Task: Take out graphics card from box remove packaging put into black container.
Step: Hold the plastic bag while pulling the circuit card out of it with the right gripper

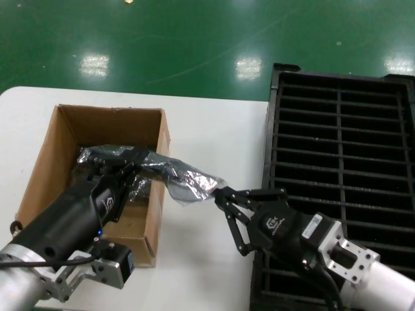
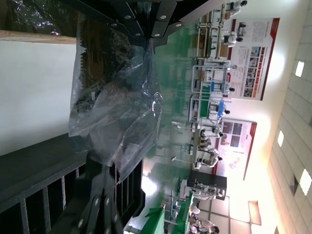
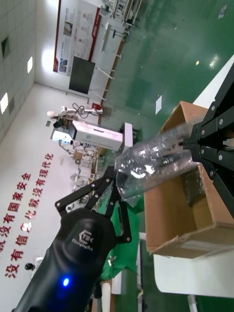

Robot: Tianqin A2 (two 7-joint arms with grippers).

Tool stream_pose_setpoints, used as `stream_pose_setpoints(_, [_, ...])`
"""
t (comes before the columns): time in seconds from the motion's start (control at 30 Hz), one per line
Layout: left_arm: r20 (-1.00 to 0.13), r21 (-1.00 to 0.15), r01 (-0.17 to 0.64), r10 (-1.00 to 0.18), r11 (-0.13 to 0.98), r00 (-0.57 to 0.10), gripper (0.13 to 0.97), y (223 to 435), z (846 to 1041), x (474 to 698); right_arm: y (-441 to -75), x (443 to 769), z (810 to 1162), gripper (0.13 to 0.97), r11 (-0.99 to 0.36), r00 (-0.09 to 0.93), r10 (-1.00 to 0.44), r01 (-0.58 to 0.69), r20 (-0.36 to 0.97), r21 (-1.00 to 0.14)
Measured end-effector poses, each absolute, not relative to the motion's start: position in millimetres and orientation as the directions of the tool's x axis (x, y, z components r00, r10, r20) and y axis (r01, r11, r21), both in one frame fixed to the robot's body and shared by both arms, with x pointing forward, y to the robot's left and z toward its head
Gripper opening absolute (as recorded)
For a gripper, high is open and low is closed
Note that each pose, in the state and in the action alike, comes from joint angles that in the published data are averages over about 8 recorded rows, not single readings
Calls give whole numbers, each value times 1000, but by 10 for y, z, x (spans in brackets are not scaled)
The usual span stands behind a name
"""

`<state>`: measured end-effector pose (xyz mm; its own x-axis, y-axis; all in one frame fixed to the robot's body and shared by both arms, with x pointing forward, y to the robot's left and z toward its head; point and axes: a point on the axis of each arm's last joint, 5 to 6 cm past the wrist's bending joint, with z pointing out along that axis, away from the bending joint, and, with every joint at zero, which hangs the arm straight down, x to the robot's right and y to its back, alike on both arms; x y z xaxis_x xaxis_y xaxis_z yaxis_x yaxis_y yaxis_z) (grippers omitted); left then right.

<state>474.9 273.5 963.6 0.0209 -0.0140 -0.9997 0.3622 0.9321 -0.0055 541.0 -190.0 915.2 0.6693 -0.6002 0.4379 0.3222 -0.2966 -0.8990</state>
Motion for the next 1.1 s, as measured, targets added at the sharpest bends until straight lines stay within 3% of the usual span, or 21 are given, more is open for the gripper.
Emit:
stream_pose_setpoints(0.63, [-1000,-5,362,-14,932,21,140,2735,9636,4749,-1793,5923,9417,135,-343,709,-511,350,486,-872])
stream_pose_setpoints(1.1, [-1000,-6,362,-14,932,21,140,2735,9636,4749,-1687,6057,9454,156,-377,723,-495,320,482,-869])
